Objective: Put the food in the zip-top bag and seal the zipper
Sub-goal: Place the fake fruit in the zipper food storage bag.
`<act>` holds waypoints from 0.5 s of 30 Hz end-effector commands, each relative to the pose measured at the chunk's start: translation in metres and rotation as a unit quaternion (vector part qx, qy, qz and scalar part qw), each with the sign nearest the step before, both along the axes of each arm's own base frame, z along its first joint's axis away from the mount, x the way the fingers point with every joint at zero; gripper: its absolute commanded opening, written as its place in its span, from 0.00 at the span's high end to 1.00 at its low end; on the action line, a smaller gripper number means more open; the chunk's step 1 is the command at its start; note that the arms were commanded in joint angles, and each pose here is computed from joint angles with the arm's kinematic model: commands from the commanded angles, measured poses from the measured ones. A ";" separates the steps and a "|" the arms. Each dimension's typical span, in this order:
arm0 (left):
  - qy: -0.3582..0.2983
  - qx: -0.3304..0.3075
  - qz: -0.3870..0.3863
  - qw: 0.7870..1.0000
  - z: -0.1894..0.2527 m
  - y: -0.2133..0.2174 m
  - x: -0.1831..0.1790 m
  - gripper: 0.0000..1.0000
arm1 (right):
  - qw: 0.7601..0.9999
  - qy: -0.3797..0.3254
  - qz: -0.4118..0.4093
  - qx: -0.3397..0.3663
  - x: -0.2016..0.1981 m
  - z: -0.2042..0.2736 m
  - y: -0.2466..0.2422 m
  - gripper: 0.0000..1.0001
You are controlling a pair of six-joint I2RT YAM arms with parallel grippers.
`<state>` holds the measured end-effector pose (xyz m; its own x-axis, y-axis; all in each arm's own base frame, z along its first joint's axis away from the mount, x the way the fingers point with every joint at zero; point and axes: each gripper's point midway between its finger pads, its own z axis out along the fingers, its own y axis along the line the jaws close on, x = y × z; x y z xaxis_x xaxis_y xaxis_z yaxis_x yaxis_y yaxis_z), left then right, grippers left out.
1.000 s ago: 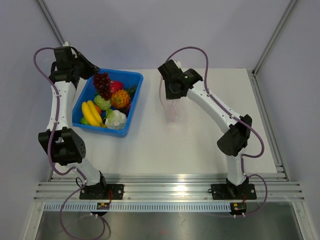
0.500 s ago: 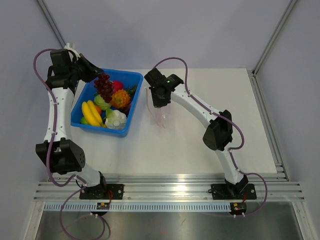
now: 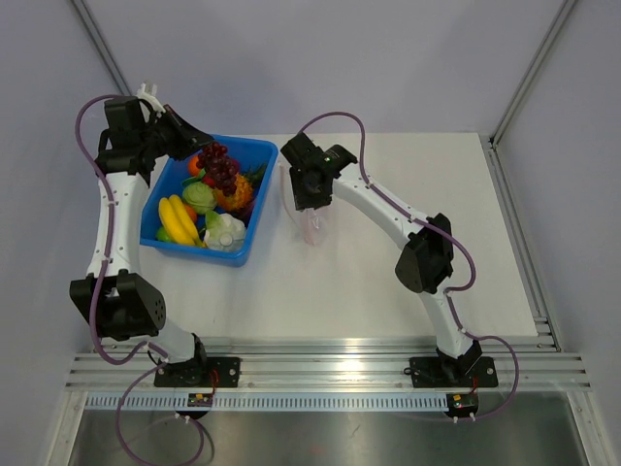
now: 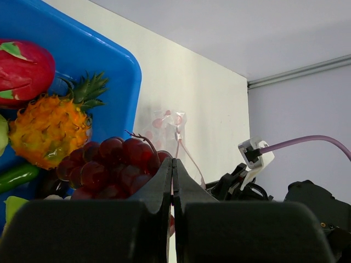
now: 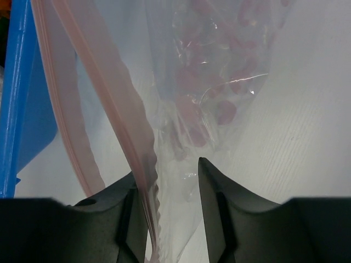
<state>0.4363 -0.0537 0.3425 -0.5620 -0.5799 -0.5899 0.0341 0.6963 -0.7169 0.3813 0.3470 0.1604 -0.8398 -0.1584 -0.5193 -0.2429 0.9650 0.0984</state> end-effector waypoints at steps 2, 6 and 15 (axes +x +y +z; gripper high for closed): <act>-0.051 -0.009 -0.029 0.998 0.027 -0.011 0.000 1.00 | 0.998 -0.049 -0.006 0.033 0.000 0.047 0.000 0.54; -0.049 -0.011 -0.032 0.998 0.024 -0.012 0.001 1.00 | 0.998 -0.060 -0.007 0.037 0.001 0.057 0.000 0.59; -0.043 -0.014 -0.046 0.998 0.016 -0.019 0.000 1.00 | 0.996 -0.075 -0.008 0.037 -0.001 0.070 0.001 0.59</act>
<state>0.4363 -0.0626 0.3405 -0.5781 -0.5660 -0.5877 0.0692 0.6837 -0.7265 0.3827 0.3445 0.1792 -0.8168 -0.1420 -0.5591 -0.2342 0.9674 0.0964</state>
